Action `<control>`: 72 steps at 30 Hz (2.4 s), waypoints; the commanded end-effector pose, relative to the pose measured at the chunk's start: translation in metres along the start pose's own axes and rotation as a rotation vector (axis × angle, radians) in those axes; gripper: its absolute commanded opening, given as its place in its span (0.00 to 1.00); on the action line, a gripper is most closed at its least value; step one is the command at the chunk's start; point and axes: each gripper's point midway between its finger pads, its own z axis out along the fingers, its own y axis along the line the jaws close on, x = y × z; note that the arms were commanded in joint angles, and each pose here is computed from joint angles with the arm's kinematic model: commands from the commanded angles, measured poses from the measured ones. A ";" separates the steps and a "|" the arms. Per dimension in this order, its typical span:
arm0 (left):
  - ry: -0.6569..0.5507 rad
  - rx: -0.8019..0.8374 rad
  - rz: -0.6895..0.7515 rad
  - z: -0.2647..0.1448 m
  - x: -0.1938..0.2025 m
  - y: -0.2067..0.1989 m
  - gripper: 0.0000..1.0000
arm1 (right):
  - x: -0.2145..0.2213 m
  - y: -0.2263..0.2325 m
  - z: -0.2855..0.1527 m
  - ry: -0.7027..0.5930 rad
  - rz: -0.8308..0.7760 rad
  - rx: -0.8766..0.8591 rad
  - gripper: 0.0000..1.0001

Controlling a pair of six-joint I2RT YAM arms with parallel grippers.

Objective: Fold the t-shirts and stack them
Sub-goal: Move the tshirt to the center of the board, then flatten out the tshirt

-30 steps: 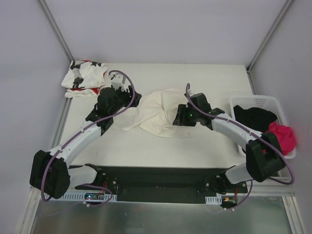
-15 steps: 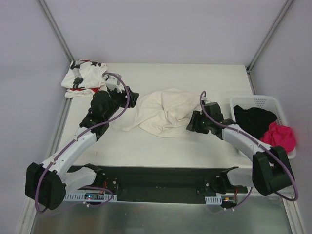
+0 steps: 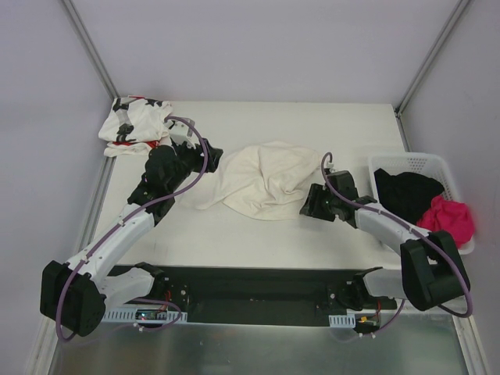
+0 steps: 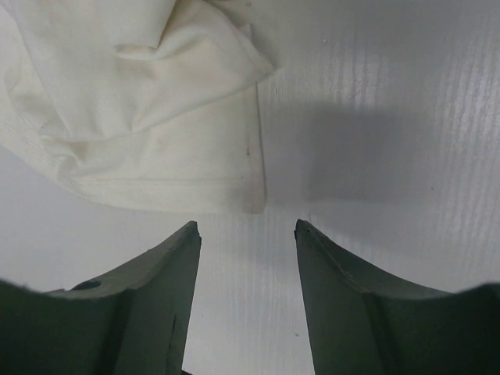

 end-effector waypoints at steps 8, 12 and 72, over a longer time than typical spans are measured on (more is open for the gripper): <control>-0.060 -0.004 0.024 -0.003 -0.018 -0.001 0.61 | 0.002 0.012 0.021 0.026 0.033 -0.066 0.54; -0.061 -0.010 0.025 -0.003 -0.018 0.000 0.61 | 0.002 0.019 0.029 0.033 0.041 -0.089 0.54; 0.156 0.236 -0.139 0.047 0.064 -0.032 0.60 | -0.327 0.216 -0.313 -0.941 -0.434 -0.077 0.01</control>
